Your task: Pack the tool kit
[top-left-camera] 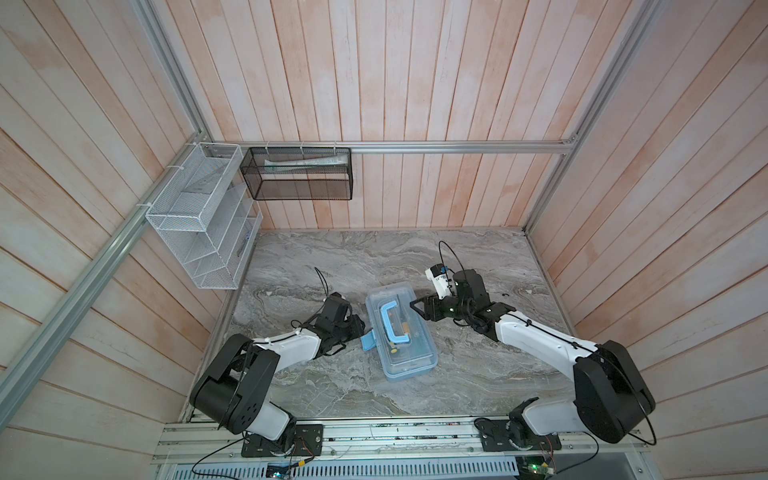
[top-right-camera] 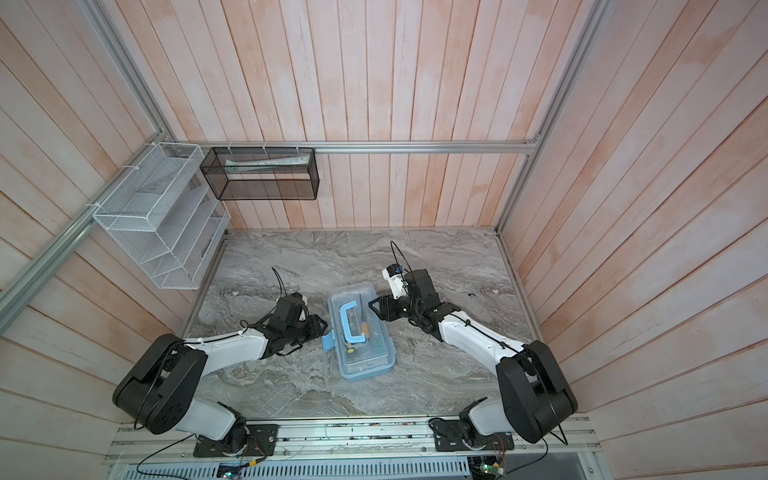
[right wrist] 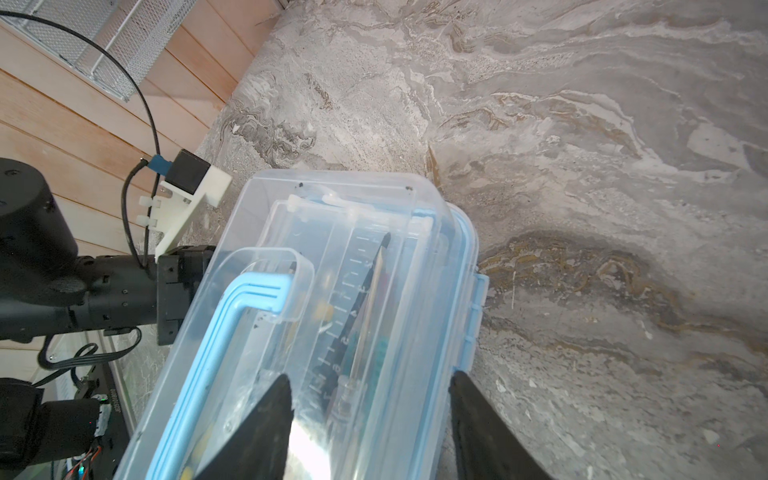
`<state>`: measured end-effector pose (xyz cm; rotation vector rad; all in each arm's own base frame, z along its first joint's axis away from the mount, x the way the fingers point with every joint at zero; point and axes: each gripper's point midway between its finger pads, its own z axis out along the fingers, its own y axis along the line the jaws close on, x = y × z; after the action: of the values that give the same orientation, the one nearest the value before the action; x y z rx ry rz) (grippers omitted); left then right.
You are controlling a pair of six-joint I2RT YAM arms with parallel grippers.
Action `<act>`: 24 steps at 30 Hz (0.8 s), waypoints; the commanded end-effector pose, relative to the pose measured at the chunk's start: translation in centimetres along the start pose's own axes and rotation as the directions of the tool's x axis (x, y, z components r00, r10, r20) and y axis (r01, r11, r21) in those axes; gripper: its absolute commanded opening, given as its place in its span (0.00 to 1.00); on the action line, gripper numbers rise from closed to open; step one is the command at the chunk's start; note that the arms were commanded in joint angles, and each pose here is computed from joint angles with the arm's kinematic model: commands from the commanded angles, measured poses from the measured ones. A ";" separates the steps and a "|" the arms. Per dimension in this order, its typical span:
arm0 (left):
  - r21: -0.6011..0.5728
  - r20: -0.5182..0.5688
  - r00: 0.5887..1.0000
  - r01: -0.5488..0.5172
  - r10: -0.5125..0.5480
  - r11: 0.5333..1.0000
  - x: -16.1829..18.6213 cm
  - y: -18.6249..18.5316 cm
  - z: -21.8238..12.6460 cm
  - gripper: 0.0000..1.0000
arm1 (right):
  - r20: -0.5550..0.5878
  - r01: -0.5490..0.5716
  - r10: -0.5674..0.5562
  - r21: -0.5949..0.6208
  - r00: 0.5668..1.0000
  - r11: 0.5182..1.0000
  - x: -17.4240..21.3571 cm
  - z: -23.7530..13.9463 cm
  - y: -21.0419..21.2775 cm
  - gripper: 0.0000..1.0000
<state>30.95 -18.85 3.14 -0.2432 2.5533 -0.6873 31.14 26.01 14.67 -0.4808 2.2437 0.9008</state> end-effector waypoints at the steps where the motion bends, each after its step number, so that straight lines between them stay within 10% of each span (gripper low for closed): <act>1: 0.041 -0.036 0.998 -0.052 0.053 0.998 0.1 -0.9 0.8 0.46 | 0.010 -0.008 0.008 -0.018 1.000 1.000 -0.2 -0.5 0.4 0.58; 8: 0.059 -0.064 0.994 -0.082 0.086 0.995 1.0 -1.0 0.4 0.20 | 0.030 -0.022 0.023 -0.023 0.999 0.999 -0.7 -0.8 0.6 0.58; 24: 0.215 -0.046 0.993 -0.099 0.111 0.972 3.2 -3.0 -2.8 0.07 | 0.022 -0.032 0.032 -0.014 0.999 0.999 -0.5 -0.2 0.1 0.57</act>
<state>27.14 -20.60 4.30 -0.0398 2.5479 -0.8710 31.10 26.00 15.11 -0.4463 2.2411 0.9265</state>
